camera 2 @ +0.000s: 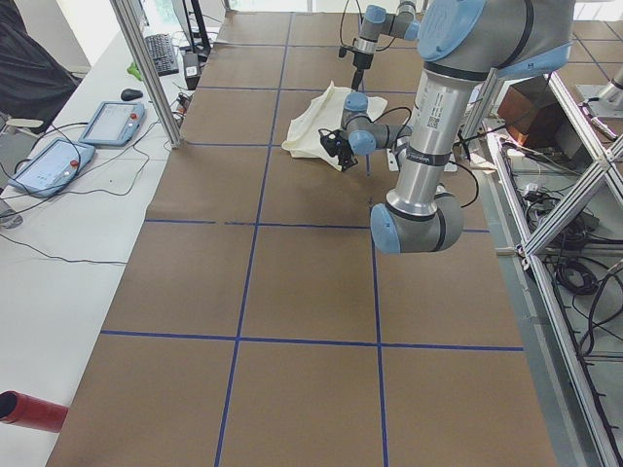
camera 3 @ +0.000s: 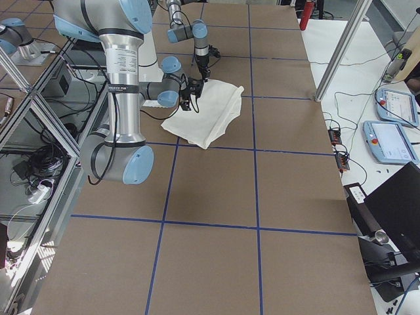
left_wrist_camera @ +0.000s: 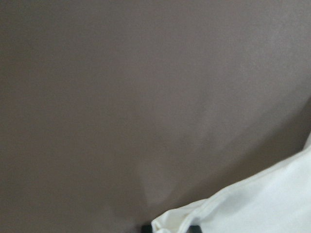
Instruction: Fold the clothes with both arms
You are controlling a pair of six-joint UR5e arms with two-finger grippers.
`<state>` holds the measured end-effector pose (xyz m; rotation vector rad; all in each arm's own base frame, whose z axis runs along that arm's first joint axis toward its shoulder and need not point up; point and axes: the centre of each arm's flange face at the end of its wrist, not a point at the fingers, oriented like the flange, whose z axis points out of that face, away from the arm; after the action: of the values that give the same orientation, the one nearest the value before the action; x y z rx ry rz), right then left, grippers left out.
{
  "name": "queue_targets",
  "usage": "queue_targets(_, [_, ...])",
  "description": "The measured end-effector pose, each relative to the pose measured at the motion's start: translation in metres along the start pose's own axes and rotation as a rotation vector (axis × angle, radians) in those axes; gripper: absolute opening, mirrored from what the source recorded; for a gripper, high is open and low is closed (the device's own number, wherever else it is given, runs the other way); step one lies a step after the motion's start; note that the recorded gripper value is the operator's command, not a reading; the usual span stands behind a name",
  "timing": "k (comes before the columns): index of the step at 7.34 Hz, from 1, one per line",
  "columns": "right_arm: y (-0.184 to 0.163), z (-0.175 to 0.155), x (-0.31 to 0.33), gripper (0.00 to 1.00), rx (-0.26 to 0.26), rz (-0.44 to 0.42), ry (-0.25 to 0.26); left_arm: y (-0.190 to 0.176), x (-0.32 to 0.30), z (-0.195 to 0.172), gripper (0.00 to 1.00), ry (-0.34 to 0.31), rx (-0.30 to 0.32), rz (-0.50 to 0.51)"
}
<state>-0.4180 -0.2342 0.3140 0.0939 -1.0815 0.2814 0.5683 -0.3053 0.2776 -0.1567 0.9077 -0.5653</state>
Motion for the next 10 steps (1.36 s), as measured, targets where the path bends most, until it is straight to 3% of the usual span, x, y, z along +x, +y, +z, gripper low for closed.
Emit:
queue_targets(2, [0.000, 0.000, 0.001, 1.00, 0.001, 0.001, 0.002, -0.005, 0.003, -0.002, 0.00, 0.005, 0.006, -0.003])
queue_targets(4, [-0.002, -0.001, 0.001, 1.00, 0.003, 0.002, 0.001, -0.037, 0.011, -0.013, 0.00, 0.023, 0.043, -0.027])
queue_targets(7, [-0.005, -0.003, 0.003, 1.00, 0.011, 0.005, 0.001, -0.140, 0.033, -0.018, 0.00, 0.022, 0.167, -0.004])
queue_targets(10, [-0.007, -0.002, 0.006, 1.00, 0.021, 0.008, 0.007, -0.218, 0.092, -0.009, 0.00, 0.058, 0.248, 0.015])
